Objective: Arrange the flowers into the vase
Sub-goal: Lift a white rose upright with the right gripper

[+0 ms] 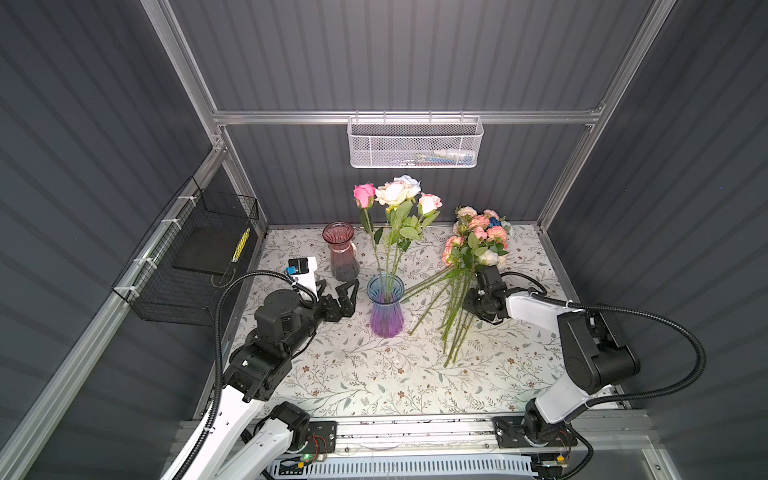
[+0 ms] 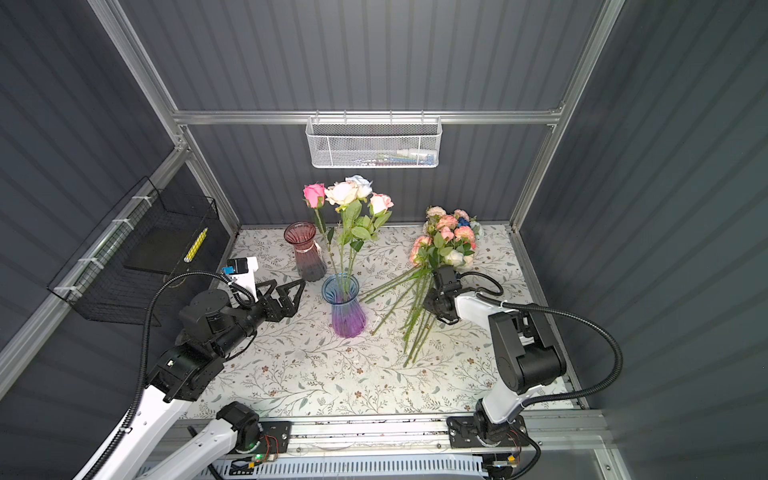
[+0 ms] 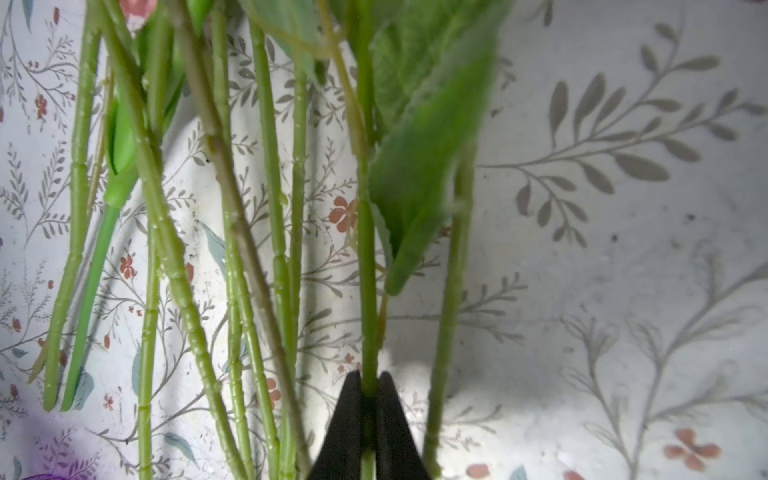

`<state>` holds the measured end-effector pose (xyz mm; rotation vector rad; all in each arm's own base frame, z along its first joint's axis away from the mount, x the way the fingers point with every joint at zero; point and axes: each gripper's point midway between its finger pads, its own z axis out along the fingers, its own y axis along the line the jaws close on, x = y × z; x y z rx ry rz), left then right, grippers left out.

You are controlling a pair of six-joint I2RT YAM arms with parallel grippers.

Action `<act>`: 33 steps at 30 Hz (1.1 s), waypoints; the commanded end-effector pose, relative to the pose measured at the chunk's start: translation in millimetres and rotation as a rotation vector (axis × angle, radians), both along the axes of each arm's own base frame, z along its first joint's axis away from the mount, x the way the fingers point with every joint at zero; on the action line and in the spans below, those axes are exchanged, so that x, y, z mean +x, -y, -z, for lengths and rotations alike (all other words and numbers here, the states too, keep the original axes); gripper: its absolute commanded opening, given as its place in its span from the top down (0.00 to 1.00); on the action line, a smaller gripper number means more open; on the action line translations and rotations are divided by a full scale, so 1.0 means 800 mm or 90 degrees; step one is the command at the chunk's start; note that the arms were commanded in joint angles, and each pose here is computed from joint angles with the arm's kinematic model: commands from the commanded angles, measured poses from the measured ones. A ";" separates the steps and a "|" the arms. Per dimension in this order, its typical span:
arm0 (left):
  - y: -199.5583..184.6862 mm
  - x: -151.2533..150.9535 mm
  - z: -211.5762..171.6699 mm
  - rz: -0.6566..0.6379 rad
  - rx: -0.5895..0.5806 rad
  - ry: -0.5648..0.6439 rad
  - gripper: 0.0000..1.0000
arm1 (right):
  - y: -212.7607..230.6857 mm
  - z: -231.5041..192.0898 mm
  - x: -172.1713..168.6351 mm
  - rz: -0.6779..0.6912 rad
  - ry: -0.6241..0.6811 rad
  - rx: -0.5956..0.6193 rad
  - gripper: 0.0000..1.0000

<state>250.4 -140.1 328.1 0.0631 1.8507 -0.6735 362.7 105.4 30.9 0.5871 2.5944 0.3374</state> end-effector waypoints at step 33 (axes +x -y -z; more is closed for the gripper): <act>0.079 -0.064 -0.106 0.318 -0.036 0.100 0.01 | -0.058 -0.451 -0.143 -0.302 0.609 0.165 1.00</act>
